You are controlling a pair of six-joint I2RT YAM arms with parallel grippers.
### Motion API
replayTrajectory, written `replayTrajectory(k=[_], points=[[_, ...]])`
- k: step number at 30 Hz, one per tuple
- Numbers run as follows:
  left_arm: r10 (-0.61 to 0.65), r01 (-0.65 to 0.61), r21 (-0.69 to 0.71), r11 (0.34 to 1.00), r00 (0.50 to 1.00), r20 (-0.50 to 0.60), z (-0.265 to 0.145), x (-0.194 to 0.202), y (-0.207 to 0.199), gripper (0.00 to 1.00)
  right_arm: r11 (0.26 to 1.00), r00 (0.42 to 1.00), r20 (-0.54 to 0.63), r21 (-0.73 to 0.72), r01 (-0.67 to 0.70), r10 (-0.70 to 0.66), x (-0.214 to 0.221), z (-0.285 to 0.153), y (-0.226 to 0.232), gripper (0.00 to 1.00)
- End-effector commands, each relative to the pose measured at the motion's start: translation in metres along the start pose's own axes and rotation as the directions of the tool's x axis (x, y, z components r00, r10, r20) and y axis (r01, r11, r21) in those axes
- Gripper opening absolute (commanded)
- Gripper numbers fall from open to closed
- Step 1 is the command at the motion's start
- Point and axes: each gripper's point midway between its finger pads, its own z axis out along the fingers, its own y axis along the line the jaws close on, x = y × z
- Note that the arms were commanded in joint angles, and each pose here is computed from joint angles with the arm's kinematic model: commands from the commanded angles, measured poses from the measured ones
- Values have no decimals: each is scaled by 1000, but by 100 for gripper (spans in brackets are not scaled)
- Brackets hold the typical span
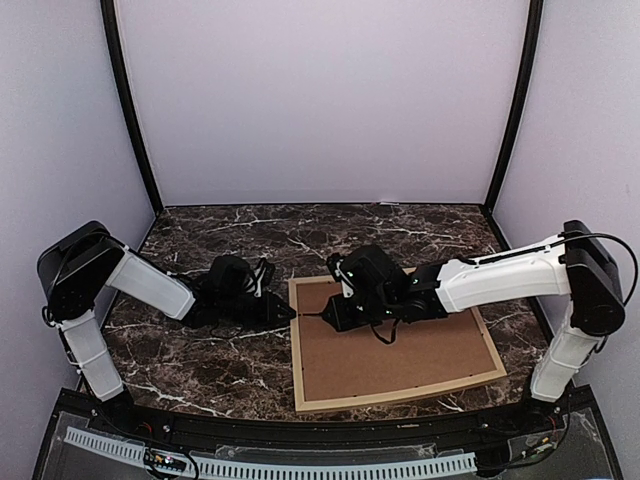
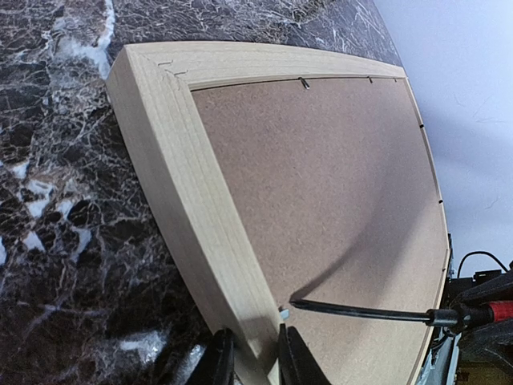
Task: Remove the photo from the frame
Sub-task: Hold the photo frame at the center of the board.
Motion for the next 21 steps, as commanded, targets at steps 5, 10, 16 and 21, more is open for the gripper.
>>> replayTrajectory(k=[5,10,16,21], points=[[19,-19,-30,999,1000,-10,1,2,7,20,999,1000,19,-40,4,-3,-10,5,10,0],[21,-21,-28,999,1000,-12,1,3,7,20,999,1000,15,-40,1,0,-10,7,9,0],[19,-19,-27,999,1000,-19,2,5,8,19,999,1000,16,-49,-1,1,-10,9,11,0],[19,-20,-25,999,999,-26,4,7,9,18,996,1000,21,-86,-5,6,-12,9,19,0]])
